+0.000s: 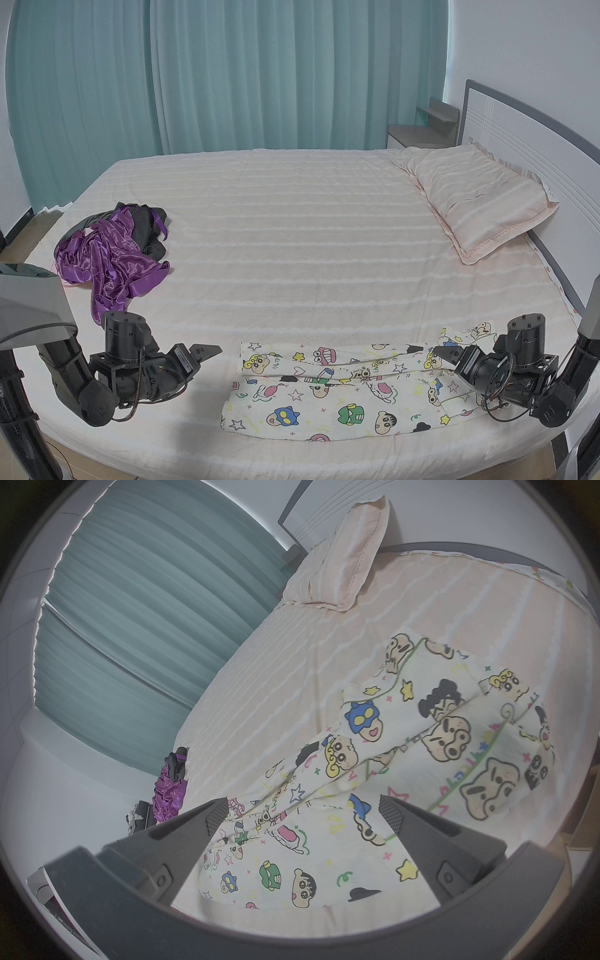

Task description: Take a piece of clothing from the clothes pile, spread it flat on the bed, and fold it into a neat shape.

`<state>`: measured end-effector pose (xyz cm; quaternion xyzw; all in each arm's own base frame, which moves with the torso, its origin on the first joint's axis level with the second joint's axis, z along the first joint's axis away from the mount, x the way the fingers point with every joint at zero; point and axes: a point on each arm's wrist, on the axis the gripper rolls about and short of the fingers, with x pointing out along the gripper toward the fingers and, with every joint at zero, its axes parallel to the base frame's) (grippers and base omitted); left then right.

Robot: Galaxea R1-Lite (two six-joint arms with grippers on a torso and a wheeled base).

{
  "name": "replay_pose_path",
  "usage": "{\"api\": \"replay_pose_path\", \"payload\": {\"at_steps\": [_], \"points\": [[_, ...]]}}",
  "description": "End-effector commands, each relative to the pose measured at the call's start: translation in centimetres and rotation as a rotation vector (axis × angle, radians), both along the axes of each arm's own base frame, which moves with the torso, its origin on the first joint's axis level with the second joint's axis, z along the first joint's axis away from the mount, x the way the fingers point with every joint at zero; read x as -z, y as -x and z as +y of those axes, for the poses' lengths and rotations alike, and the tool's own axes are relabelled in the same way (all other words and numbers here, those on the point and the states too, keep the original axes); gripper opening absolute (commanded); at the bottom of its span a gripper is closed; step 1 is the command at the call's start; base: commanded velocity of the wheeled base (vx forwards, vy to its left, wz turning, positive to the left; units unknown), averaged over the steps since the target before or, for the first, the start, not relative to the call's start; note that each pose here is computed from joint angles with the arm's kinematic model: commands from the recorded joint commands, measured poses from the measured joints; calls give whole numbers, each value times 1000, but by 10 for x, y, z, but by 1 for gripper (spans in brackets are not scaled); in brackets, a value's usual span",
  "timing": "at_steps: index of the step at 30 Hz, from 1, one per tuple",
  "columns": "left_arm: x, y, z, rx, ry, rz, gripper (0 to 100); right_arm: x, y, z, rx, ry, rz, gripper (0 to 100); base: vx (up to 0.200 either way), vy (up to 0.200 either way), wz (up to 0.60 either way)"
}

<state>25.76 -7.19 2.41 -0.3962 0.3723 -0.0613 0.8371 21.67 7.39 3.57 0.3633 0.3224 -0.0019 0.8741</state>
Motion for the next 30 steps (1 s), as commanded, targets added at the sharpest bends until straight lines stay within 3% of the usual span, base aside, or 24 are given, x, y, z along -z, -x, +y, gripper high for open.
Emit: {"api": "replay_pose_path", "payload": {"at_steps": [1, 3, 6, 9, 11, 21, 30], "points": [[-5, -30, -28, 140, -82, -96, 100, 1, 1, 1, -5, 3, 8, 100, 0, 0, 0], [-5, -37, -33, 159, -102, -98, 100, 1, 1, 1, -3, 1, 8, 100, 0, 0, 0], [-18, -77, -56, 208, -132, -45, 100, 2, 1, 1, -5, 3, 11, 100, 0, 0, 0], [-21, -86, -64, 237, -144, 0, 100, 2, 1, 1, -5, 3, 11, 100, 0, 0, 0], [-10, -101, -75, 317, -190, 35, 100, 3, 1, 0, -5, 4, 15, 100, 0, 0, 0], [24, -107, -81, 387, -251, 37, 100, 9, 0, 1, -7, 12, 37, 100, 0, 0, 0], [27, -105, -83, 406, -264, 29, 100, 10, -1, 1, -7, 13, 40, 100, 0, 0, 0]]}}
